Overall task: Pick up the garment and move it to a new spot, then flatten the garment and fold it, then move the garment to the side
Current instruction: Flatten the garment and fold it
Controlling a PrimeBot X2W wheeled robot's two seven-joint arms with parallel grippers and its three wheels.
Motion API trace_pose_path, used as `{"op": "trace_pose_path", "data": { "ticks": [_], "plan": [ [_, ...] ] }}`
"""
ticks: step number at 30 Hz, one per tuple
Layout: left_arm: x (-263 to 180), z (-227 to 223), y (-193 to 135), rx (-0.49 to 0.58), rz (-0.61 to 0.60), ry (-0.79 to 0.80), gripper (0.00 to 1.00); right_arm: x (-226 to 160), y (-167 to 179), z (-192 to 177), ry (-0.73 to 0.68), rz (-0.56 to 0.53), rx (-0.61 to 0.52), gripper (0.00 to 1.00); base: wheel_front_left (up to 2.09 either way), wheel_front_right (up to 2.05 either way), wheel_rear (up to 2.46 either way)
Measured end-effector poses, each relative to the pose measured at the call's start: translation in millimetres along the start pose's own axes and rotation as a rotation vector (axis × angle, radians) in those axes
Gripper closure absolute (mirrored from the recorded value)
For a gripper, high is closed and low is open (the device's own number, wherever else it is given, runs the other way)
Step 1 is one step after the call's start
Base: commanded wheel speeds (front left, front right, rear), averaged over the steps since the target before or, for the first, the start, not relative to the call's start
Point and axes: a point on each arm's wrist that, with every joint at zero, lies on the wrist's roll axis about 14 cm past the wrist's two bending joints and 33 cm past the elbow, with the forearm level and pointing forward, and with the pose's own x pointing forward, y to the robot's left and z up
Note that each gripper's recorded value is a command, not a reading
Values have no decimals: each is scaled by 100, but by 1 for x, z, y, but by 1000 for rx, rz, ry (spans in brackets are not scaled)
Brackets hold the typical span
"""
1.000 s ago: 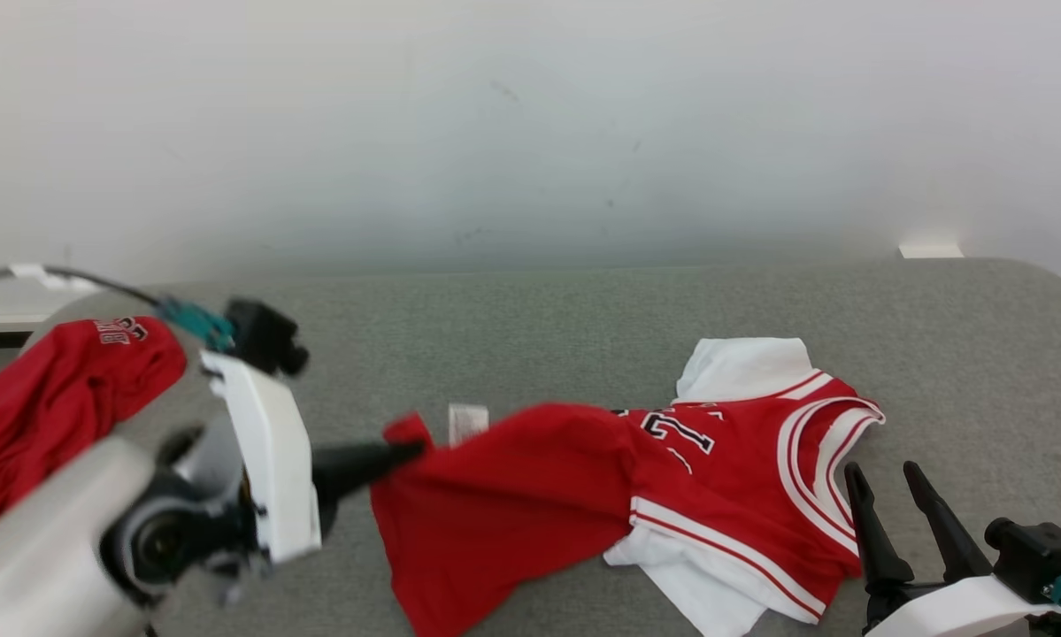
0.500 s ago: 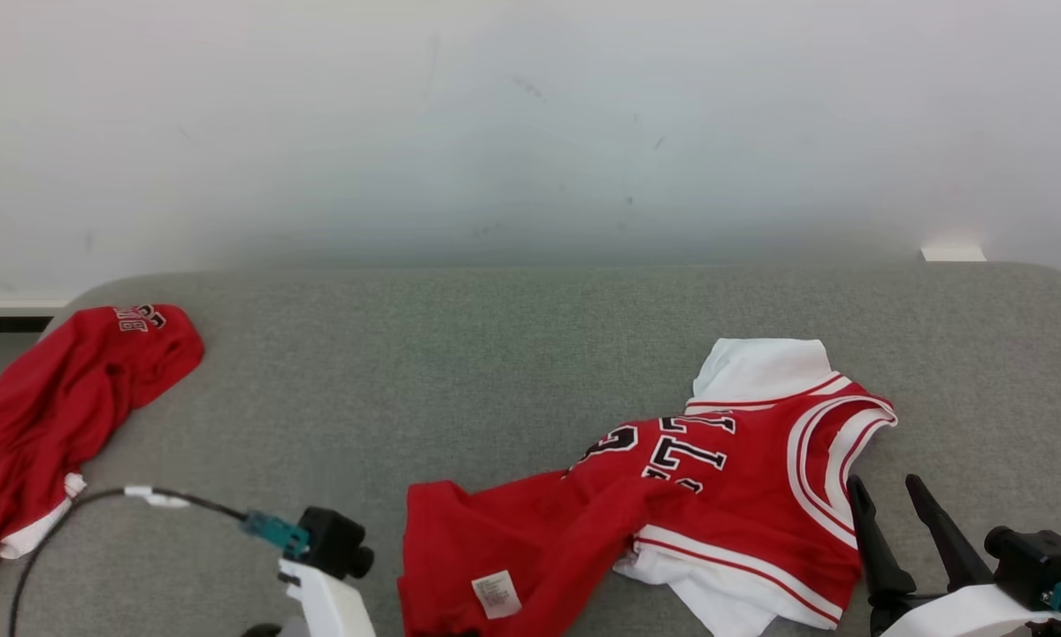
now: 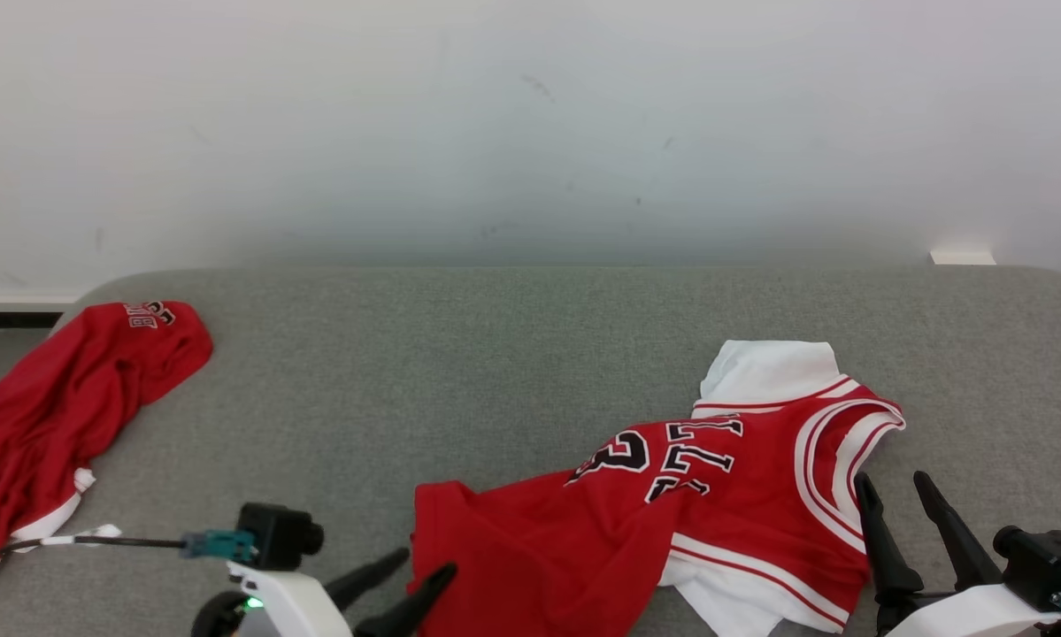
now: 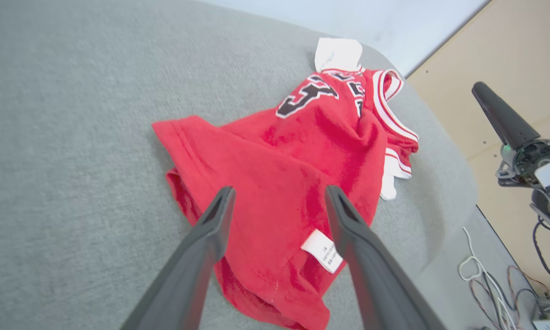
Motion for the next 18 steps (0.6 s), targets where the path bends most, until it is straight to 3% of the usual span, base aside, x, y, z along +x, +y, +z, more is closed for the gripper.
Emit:
{"op": "trace_pose_path", "data": {
  "ticks": [4,7,16,18],
  "plan": [
    [-14,40,20,95,121,-181,0,-2,3,4,-17,5,3,0,0,0,0],
    [-20,57,25,98,189,-303,0,-5,-1,4,-21,-9,9,0,0,0,0],
    [-1,36,37,67,287,-219,0,-8,-5,1,-7,-28,12,0,0,0,0],
    [13,37,33,1,260,-185,0,-8,-5,1,-4,-29,8,0,0,0,0]
  ]
}}
